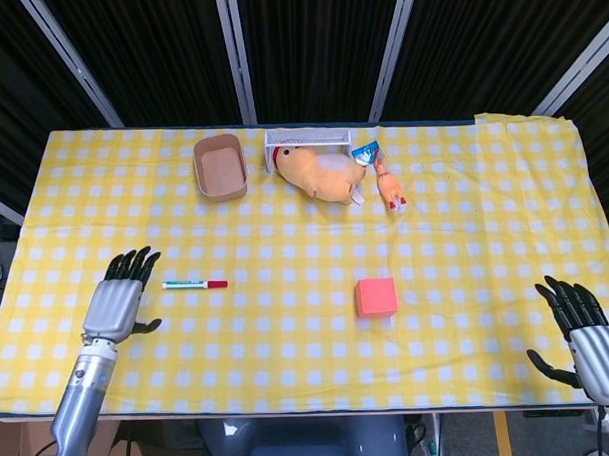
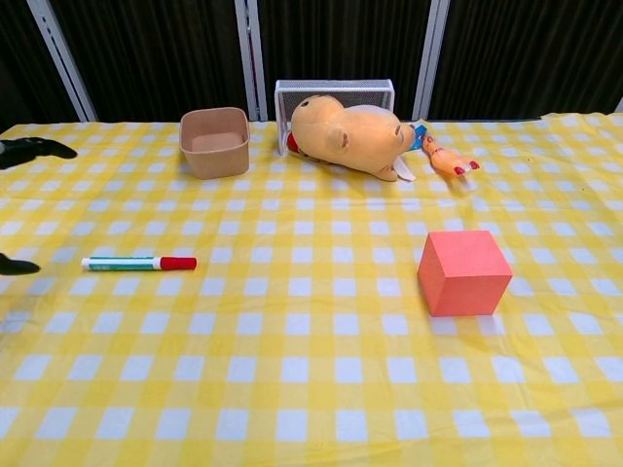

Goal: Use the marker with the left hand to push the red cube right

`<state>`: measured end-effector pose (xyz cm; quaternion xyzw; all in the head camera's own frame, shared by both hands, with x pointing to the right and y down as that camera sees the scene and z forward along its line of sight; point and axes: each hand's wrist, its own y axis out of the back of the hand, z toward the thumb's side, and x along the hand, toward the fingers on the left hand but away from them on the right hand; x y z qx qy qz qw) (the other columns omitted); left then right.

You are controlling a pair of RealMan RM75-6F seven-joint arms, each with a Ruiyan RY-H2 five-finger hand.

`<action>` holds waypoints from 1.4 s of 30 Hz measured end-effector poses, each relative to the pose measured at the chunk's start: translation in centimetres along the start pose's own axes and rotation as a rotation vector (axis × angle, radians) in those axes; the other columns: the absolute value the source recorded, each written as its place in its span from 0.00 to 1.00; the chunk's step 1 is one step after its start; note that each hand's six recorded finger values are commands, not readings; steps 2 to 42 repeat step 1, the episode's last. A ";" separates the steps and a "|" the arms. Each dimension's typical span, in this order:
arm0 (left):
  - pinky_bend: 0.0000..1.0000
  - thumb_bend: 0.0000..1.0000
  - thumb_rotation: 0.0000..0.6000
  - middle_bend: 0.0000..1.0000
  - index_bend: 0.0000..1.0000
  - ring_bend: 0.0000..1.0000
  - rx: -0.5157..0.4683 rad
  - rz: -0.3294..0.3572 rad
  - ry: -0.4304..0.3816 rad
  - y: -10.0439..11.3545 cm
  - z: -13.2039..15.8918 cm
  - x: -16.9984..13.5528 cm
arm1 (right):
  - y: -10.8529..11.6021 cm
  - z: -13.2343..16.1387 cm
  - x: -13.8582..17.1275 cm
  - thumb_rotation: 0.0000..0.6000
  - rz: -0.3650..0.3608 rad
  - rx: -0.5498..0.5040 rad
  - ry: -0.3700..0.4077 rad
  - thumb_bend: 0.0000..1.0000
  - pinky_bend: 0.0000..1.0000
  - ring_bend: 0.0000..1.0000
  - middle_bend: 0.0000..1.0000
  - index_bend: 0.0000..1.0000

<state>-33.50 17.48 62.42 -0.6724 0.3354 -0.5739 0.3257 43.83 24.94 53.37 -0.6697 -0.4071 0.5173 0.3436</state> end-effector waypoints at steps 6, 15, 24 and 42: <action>0.02 0.10 1.00 0.00 0.00 0.00 -0.009 0.012 -0.006 0.2 -0.5 -0.8 | -0.1 0.1 0.0 1.00 0.001 0.009 0.002 0.32 0.00 0.00 0.00 0.00; 0.02 0.10 1.00 0.00 0.00 0.00 -0.009 0.012 -0.006 0.2 -0.5 -0.8 | -0.1 0.1 0.0 1.00 0.001 0.009 0.002 0.32 0.00 0.00 0.00 0.00; 0.02 0.10 1.00 0.00 0.00 0.00 -0.009 0.012 -0.006 0.2 -0.5 -0.8 | -0.1 0.1 0.0 1.00 0.001 0.009 0.002 0.32 0.00 0.00 0.00 0.00; 0.02 0.10 1.00 0.00 0.00 0.00 -0.009 0.012 -0.006 0.2 -0.5 -0.8 | -0.1 0.1 0.0 1.00 0.001 0.009 0.002 0.32 0.00 0.00 0.00 0.00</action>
